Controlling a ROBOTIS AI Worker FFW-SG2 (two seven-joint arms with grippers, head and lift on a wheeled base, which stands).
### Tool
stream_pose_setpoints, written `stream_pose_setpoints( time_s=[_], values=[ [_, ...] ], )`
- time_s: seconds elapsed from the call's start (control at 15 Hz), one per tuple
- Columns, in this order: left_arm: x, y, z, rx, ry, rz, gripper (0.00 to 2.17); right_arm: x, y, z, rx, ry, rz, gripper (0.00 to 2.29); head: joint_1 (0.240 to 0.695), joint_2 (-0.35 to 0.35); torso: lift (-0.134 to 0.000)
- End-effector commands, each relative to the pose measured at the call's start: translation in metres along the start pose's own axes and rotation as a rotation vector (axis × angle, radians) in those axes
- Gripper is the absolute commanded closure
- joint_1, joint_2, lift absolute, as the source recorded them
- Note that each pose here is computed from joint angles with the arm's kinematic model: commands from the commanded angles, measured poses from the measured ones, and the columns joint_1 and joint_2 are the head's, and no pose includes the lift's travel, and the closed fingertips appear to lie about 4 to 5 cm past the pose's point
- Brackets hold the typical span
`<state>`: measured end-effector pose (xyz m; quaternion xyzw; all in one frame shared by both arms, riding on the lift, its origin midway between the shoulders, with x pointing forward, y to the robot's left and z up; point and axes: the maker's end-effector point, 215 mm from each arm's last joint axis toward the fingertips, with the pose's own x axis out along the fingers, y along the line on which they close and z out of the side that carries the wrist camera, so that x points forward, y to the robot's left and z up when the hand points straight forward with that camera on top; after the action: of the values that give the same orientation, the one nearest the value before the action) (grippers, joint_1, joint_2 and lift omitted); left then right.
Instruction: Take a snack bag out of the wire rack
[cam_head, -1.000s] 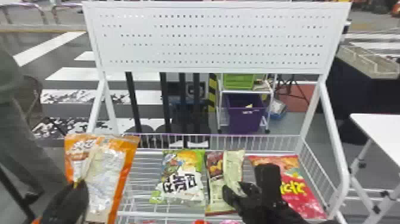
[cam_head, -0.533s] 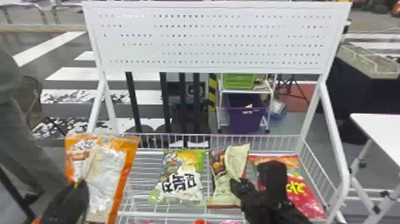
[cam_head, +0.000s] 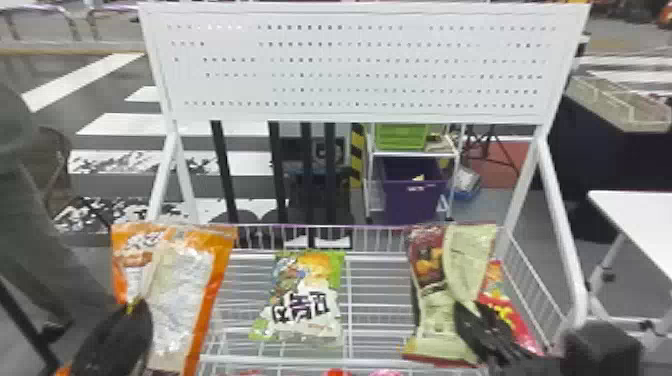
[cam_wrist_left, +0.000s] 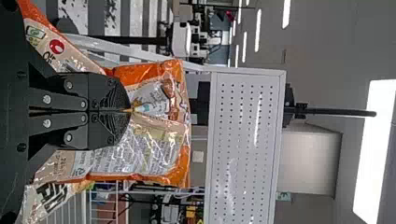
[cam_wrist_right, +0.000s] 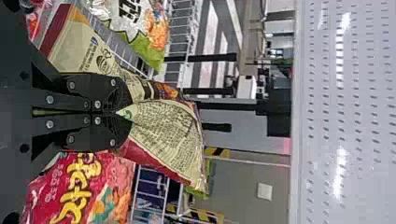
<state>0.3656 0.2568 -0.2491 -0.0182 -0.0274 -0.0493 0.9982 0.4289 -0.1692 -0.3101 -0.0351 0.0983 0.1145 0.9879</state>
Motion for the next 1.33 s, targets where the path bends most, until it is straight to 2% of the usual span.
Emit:
stream_pose_setpoints(
  time_s=[0.0, 0.2, 0.33, 0.47, 0.8, 1.27],
  values=[
    [0.001, -0.002, 0.0, -0.003, -0.001, -0.004, 1.8, -0.046, -0.022, 0.009, 0.02, -0.081, -0.055, 2.25, 0.499, 0.0, 0.0],
    [0.0, -0.002, 0.0, -0.003, 0.0, -0.003, 1.8, -0.092, -0.053, 0.019, 0.081, -0.183, -0.105, 2.25, 0.499, 0.0, 0.0],
    [0.001, -0.001, -0.001, -0.004, 0.0, -0.001, 1.8, -0.113, -0.074, 0.014, 0.06, -0.184, -0.155, 2.25, 0.499, 0.0, 0.0],
    [0.001, -0.001, -0.003, -0.003, 0.003, 0.0, 1.8, -0.131, -0.084, 0.012, 0.057, -0.18, -0.174, 2.25, 0.499, 0.0, 0.0],
    [0.001, -0.003, 0.001, -0.006, -0.004, -0.002, 1.8, -0.135, -0.055, 0.011, 0.03, -0.168, -0.128, 2.25, 0.499, 0.0, 0.0],
    [0.002, -0.001, 0.001, -0.002, -0.003, -0.001, 1.8, -0.135, -0.056, 0.013, 0.027, -0.173, -0.129, 2.25, 0.499, 0.0, 0.0]
  ],
)
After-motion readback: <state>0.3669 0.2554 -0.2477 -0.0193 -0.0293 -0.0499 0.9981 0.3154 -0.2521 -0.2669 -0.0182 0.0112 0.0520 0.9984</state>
